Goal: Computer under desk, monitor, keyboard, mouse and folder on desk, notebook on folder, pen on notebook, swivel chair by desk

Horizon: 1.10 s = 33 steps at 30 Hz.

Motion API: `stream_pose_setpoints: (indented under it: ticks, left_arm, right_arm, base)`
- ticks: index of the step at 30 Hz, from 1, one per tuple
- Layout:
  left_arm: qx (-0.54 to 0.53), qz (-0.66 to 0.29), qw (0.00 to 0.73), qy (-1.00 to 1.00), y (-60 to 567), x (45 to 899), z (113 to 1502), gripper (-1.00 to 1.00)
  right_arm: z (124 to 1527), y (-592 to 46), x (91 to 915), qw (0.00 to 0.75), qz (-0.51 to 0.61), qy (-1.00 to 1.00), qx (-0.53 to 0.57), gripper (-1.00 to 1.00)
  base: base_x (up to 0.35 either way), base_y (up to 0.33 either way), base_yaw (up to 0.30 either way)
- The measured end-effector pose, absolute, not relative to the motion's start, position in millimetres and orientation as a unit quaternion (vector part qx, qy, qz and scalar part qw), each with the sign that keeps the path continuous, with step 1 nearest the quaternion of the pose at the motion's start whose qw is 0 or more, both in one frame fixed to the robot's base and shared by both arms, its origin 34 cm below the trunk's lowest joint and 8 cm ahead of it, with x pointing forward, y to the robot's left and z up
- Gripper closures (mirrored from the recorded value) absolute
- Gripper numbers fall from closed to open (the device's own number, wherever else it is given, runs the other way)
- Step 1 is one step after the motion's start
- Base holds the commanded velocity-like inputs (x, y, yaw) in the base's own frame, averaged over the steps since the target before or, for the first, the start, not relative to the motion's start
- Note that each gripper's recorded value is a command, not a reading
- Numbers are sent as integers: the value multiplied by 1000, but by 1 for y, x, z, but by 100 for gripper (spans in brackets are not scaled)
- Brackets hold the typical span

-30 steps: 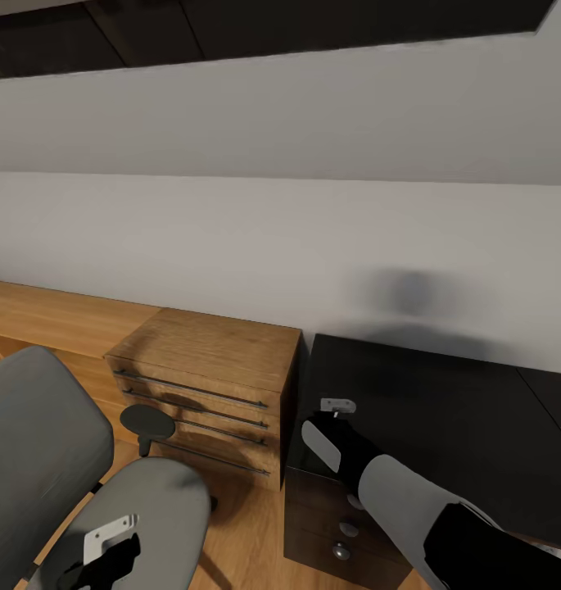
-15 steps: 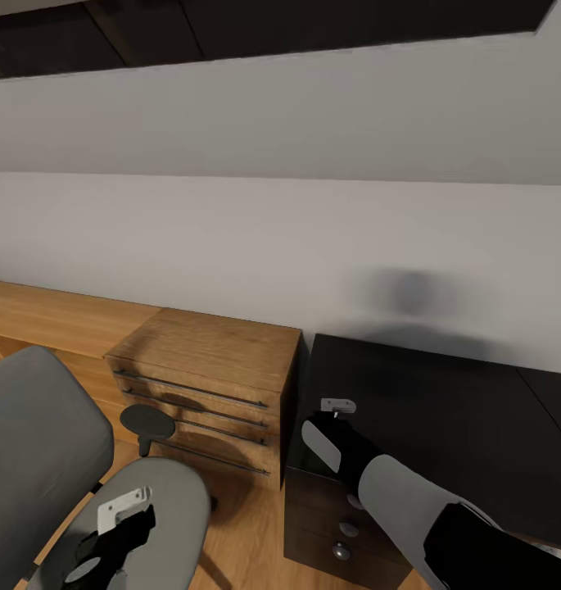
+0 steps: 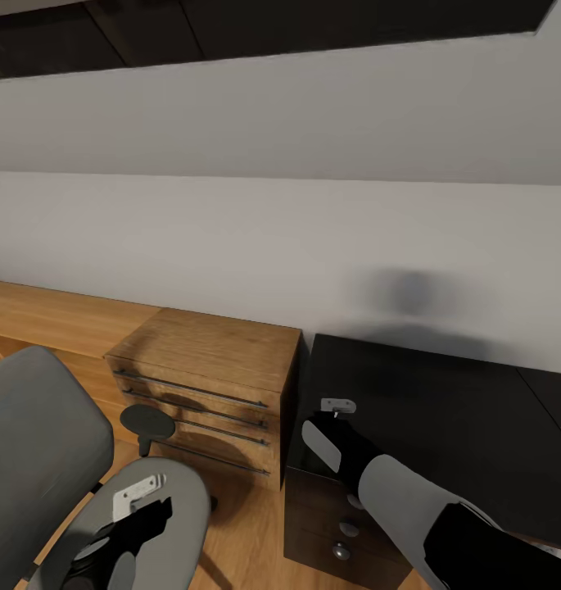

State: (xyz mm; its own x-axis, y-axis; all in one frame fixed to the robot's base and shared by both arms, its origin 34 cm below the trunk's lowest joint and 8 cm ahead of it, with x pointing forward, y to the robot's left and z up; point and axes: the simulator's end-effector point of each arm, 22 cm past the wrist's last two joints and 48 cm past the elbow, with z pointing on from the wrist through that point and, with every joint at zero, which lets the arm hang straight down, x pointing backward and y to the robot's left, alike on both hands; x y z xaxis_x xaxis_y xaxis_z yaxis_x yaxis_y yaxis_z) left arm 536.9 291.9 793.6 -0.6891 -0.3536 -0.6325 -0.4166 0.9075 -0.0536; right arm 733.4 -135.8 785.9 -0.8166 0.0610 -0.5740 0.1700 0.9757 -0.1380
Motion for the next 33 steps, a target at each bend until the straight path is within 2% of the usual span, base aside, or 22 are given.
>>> stream_pose_setpoints:
  ticks: [33]
  left_arm:
    - [-248,57,327,910,319,527,789,-100]
  right_arm:
    - [778,-137,728,301,-87,947,76,-100]
  base:
    - [0,0,29]
